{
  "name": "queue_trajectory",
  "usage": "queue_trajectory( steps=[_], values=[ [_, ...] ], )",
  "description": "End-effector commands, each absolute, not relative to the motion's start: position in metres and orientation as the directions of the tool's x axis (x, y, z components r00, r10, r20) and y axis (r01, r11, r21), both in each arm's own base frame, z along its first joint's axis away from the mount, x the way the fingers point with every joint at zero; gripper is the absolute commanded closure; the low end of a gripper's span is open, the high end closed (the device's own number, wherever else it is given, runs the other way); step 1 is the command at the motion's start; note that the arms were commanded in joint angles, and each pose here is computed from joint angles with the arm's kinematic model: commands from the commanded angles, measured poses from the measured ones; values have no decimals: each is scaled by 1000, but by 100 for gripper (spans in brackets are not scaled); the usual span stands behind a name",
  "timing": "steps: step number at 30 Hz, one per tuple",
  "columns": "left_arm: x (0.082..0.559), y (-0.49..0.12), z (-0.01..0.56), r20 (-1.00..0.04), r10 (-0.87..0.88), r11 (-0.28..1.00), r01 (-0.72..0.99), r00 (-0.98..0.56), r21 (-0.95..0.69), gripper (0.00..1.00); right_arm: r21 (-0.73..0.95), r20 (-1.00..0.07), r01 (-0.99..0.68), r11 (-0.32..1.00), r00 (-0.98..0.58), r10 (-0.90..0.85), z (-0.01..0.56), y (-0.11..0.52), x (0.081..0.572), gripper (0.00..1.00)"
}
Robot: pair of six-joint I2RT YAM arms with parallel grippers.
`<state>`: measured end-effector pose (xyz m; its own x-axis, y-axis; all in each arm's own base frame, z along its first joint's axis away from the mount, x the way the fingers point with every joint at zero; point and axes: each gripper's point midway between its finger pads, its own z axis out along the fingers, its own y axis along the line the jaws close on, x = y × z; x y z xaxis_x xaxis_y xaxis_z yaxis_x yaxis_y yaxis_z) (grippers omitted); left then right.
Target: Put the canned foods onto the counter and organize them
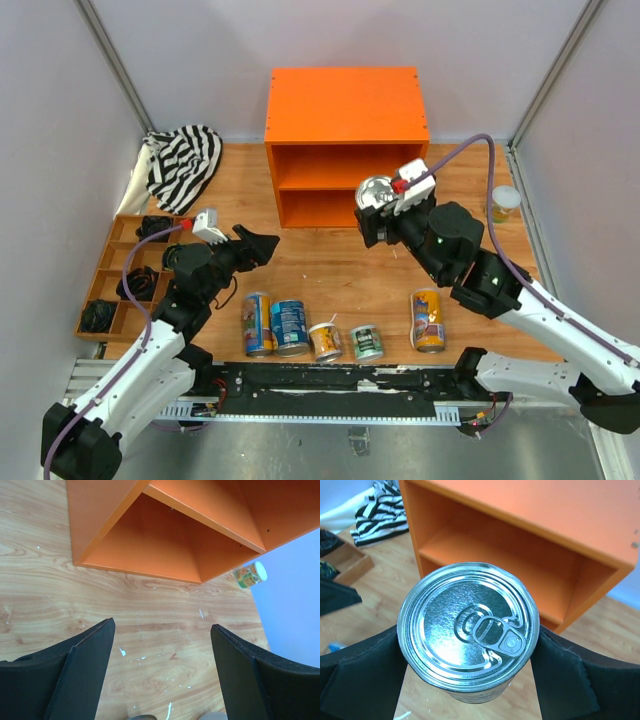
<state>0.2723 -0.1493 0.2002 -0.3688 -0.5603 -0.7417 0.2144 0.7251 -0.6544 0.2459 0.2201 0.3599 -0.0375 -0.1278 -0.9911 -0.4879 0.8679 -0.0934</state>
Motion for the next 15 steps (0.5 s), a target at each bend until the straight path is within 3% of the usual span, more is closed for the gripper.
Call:
queue_trajectory(
  steps=[1, 15],
  values=[
    [271, -150, 209, -744, -566, 719, 229, -355, -656, 18, -65, -993, -449, 891, 121, -12, 447, 221, 253, 99],
    [269, -151, 215, -751, -557, 718, 248, -355, -650, 18, -53, -979, -387, 920, 201, 28, 535, 213, 309, 99]
  ],
)
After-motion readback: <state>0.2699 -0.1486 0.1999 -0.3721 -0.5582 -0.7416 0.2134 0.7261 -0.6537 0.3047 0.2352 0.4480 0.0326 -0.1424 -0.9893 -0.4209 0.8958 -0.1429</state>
